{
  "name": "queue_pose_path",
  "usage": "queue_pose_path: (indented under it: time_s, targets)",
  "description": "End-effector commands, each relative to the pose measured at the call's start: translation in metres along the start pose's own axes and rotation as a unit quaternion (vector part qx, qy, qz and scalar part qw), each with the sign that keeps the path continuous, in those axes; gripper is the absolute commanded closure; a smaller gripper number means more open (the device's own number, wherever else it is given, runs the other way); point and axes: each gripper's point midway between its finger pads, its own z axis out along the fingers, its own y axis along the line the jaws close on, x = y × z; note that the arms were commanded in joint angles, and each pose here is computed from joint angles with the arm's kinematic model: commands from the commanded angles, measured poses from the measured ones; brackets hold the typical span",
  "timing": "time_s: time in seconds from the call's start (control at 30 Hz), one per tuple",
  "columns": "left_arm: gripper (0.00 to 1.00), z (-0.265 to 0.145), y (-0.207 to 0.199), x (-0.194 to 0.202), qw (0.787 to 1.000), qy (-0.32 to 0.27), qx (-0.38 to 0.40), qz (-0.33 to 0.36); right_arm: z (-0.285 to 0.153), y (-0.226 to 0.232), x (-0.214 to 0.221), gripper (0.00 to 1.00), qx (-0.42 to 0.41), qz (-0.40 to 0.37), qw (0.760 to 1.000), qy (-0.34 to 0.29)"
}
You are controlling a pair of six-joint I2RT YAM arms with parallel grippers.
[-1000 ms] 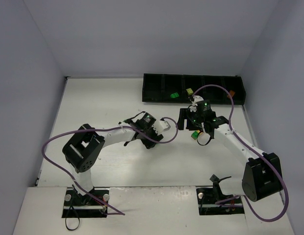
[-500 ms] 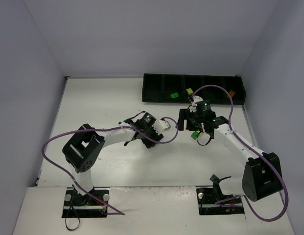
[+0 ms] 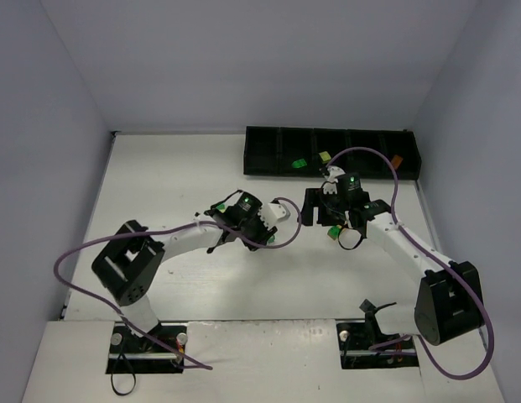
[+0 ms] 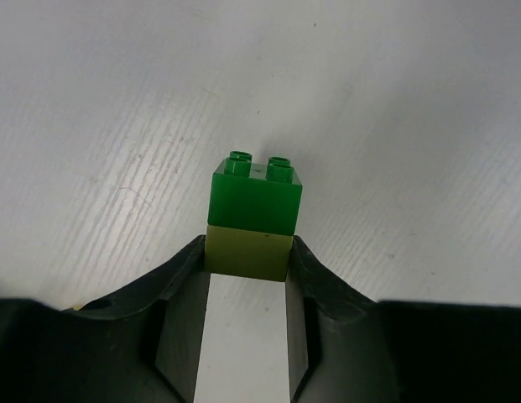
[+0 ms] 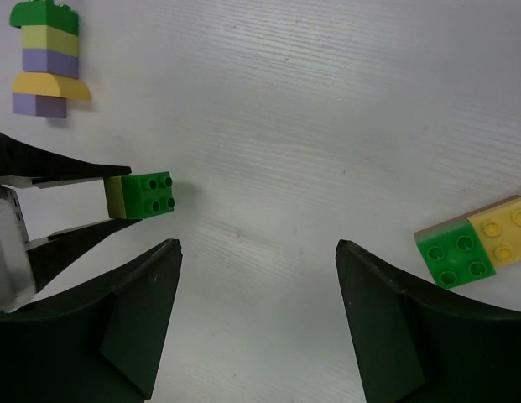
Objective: Sort the legos into containers by color
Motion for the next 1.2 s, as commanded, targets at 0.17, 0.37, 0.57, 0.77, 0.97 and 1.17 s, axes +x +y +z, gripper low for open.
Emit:
queue_pose_path:
  time_s: [0.17,0.37,0.57,0.77,0.97,1.17]
  targets:
    - [0.89,-0.093,0.002,-0.103,0.972,-0.229,-0.046,0.022,-0.017,0.066,-0.038,0.25,-0.159,0.005,0.987,-0.018]
    - [0.89,-0.118,-0.003,-0.114,0.960,-0.274,-0.049,0.035,-0.035,0.101,-0.057,0.23,-0.232,0.012,0.972,-0.024]
    - [0.89,-0.130,-0.004,-0.119,0.956,-0.287,-0.054,0.042,-0.050,0.122,-0.076,0.23,-0.266,0.008,0.963,-0.036]
    - [0.89,-0.139,-0.002,-0.127,0.950,-0.304,-0.064,0.043,-0.046,0.132,-0.077,0.24,-0.278,0.004,0.960,-0.033]
    - [0.89,-0.141,-0.002,-0.133,0.946,-0.316,-0.062,0.042,-0.042,0.143,-0.069,0.25,-0.291,-0.008,0.957,-0.021]
    - [0.89,-0.145,-0.003,-0.139,0.942,-0.328,-0.062,0.041,-0.038,0.145,-0.067,0.28,-0.292,-0.009,0.956,-0.016]
